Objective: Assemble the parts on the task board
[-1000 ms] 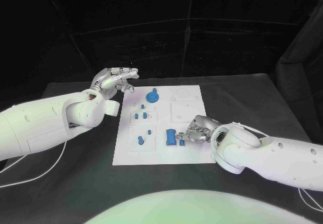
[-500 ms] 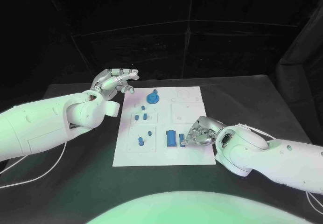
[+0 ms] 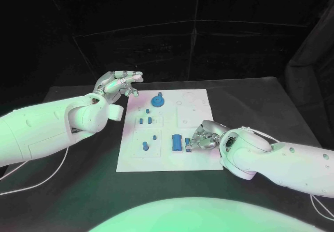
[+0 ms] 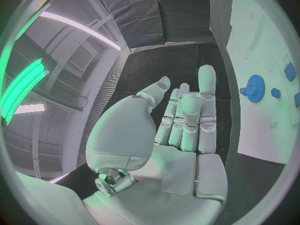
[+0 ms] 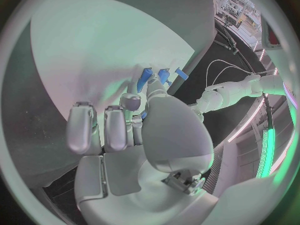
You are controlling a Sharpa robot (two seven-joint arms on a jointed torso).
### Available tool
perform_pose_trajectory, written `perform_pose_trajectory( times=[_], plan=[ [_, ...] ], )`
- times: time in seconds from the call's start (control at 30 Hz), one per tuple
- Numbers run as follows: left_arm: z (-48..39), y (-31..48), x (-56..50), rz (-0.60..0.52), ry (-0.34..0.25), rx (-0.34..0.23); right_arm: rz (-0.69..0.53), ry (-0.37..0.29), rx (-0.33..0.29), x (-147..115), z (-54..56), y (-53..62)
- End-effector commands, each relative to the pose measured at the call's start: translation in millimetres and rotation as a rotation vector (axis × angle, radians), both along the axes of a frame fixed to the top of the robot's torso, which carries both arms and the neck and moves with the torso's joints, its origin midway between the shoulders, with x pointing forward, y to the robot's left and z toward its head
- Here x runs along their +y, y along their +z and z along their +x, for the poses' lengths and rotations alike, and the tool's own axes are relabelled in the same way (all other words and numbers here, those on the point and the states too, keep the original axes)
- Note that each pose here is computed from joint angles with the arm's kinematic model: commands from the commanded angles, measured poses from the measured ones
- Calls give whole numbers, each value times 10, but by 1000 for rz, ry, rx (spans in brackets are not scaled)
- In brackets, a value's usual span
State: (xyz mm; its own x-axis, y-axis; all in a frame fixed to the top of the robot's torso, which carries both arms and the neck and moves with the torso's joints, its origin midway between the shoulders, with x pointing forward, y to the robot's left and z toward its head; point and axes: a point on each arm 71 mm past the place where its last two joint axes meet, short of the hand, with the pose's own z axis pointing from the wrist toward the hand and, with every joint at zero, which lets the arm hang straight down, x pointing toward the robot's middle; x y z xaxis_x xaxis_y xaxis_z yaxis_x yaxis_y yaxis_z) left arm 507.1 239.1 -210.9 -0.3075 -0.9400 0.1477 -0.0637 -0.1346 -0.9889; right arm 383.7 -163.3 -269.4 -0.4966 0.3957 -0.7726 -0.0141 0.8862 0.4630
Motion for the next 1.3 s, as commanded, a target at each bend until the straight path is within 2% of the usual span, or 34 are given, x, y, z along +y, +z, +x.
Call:
perform_pose_trajectory(
  times=[0.03, 0.23, 0.33, 0.5, 0.6, 0.7, 0.8, 0.93, 0.97, 1.0, 1.2, 1.3],
  plan=[
    [1, 14, -9, -9, -9, -5, -31, -2, -2, -16, 19, -11],
    [1, 13, -11, -9, -10, -5, -36, -1, -18, -14, 31, -8],
    [1, 12, -8, -8, -10, -5, -2, 5, -46, 5, 24, 25],
    [3, 10, -5, -8, -9, -5, 172, 61, -130, 39, 11, 128],
    [0, -2, 0, -6, -10, -3, 316, 110, -169, 22, 8, 193],
    [-7, -21, 7, -3, -10, -1, 418, 122, -170, -15, 33, 224],
    [-10, -33, 12, -3, -13, -1, 535, 108, -157, -91, 123, 264],
    [15, -53, 15, -3, -14, 1, 699, 66, -108, -225, 361, 311],
    [32, -64, 23, -6, -9, 5, 767, 42, -93, -275, 483, 323],
    [43, -71, 28, -7, -5, 7, 802, 28, -90, -303, 554, 326],
    [109, -110, 54, -20, 23, 6, 953, -82, -150, -492, 1066, 343],
    [154, -137, 66, -20, 45, 3, 986, -123, -189, -552, 1266, 353]
  ],
)
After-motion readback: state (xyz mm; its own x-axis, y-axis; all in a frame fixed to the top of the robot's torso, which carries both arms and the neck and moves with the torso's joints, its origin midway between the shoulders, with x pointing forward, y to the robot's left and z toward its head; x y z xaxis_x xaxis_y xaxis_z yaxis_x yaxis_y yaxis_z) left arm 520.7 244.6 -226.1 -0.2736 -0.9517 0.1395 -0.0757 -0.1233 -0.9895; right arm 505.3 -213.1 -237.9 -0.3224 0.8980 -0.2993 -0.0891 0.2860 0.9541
